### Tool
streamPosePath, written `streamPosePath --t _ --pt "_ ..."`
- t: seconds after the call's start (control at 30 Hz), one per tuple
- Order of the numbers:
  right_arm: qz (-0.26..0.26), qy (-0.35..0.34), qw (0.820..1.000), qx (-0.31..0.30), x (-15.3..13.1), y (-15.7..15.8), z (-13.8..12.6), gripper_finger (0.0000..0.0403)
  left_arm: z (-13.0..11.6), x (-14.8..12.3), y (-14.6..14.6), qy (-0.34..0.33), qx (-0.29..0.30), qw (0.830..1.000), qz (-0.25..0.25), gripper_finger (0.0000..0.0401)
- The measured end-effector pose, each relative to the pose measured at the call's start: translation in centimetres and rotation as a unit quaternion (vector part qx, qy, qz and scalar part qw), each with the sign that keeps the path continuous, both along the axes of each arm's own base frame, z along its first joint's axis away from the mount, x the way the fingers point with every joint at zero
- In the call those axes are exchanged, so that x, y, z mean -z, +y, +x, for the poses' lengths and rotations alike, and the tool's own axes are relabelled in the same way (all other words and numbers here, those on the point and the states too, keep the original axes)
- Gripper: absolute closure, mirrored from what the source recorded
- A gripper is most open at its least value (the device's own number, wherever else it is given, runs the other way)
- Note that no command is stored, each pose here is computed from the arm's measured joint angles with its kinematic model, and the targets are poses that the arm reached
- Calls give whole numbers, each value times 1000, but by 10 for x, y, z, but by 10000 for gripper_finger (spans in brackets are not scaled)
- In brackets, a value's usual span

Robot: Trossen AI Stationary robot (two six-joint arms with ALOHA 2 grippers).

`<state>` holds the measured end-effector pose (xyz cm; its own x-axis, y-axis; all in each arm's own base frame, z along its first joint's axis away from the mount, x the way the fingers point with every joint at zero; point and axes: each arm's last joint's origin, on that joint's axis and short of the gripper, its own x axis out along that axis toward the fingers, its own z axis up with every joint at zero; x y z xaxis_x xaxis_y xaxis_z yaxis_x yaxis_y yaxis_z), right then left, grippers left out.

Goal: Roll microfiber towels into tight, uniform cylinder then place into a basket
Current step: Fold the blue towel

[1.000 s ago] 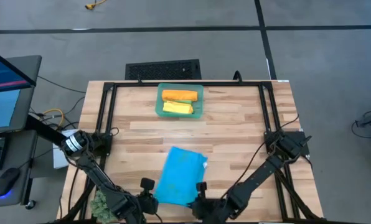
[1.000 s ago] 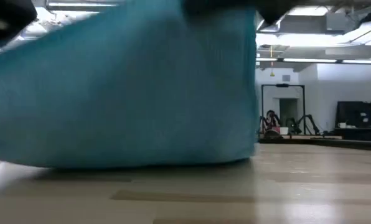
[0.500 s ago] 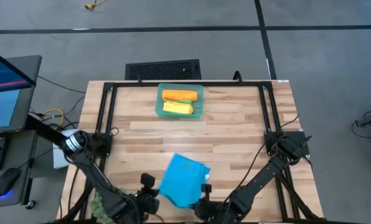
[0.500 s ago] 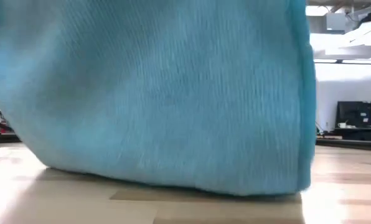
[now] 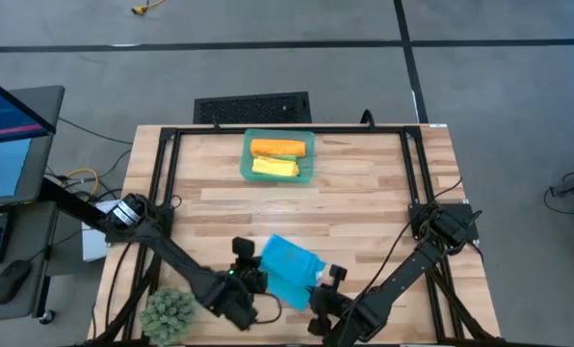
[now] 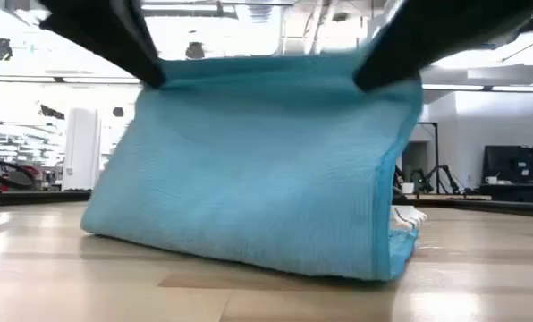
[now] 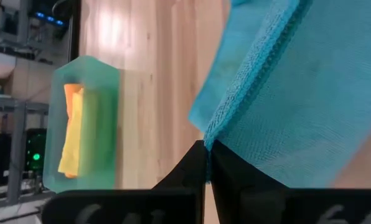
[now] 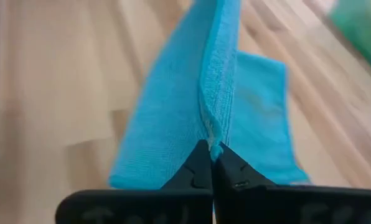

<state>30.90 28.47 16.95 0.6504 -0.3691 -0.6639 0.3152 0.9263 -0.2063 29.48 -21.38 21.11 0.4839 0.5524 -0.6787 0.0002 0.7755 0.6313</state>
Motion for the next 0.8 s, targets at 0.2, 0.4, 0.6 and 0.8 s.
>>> streamPosePath --t 0.2,0.4,0.6,0.8 --pt "2 18 998 53 16 -19 -1 396 17 7 22 10 1 1000 18 401" --pt "4 25 996 80 27 -31 -3 391 26 30 43 12 -7 1000 11 401" --pt "13 45 992 117 38 -49 1 398 35 38 61 18 -28 999 -13 401" --pt "45 61 986 148 42 -59 5 381 39 44 72 20 -34 999 -24 401"
